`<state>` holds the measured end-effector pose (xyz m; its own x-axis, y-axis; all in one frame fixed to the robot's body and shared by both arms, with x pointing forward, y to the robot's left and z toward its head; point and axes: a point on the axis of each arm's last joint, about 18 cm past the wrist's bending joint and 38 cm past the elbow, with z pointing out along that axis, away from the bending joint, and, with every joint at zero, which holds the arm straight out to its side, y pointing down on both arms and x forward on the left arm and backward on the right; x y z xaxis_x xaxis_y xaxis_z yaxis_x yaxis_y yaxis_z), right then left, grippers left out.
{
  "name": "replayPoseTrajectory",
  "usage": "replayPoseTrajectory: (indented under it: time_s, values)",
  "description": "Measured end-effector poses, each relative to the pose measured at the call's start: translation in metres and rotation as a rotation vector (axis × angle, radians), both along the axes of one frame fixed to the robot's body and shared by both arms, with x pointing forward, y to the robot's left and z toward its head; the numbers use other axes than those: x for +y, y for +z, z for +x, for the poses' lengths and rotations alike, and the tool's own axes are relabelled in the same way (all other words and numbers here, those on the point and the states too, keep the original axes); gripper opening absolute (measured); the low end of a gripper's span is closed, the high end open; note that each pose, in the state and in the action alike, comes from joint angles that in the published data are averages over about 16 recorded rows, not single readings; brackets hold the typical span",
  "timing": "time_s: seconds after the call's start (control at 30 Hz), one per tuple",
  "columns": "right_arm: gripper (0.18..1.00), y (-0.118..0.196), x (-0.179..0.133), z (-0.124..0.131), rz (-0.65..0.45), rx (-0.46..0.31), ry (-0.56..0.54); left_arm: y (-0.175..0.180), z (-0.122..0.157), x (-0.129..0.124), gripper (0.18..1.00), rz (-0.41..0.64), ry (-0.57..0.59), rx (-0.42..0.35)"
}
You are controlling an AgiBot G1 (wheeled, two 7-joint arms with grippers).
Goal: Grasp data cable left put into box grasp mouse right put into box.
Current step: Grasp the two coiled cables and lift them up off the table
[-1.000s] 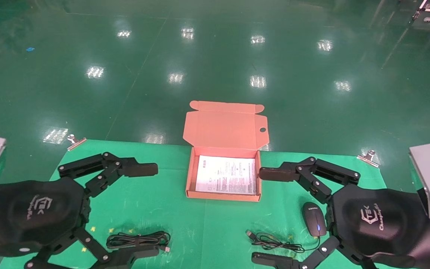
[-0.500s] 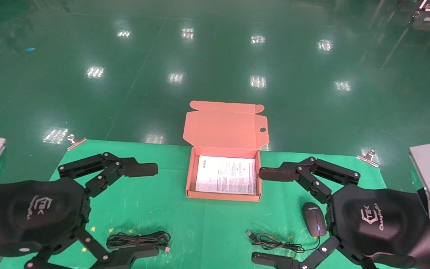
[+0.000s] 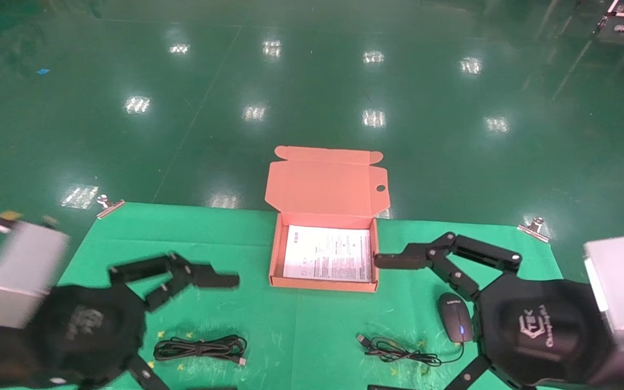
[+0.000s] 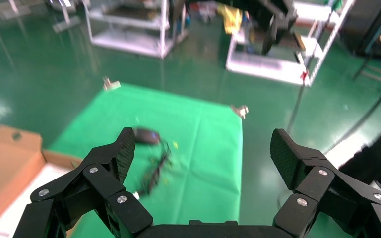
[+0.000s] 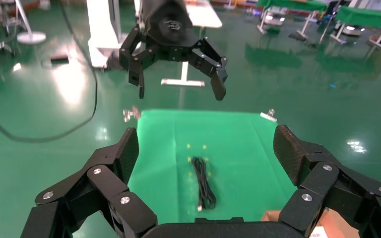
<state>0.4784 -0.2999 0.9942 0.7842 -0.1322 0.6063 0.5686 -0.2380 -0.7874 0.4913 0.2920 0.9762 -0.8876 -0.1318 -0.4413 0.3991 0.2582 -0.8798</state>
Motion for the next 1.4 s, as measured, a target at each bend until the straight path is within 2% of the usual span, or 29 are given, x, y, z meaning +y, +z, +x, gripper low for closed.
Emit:
replayPoseTrajectory:
  time_s: [0.37, 0.7, 0.9, 1.17, 1.4]
  values:
    - [1.001, -0.004, 0.009, 0.020, -0.225, -0.183, -0.043, -0.015, 0.030, -0.003, 1.001, 0.206, 0.079, 0.055]
    - [1.001, -0.024, 0.018, 0.056, -0.555, -0.389, -0.081, -0.035, 0.066, -0.002, 1.001, 0.440, 0.176, 0.083]
    - [1.001, -0.041, 0.019, 0.082, -0.744, -0.481, -0.105, -0.046, 0.092, -0.001, 1.001, 0.606, 0.241, 0.072]
    - [1.001, -0.067, 0.018, 0.113, -0.922, -0.527, -0.156, -0.060, 0.126, -0.003, 1.001, 0.783, 0.319, 0.013]
    - [1.001, -0.091, 0.018, 0.136, -1.019, -0.514, -0.210, -0.076, 0.150, -0.007, 1.001, 0.869, 0.371, -0.033]
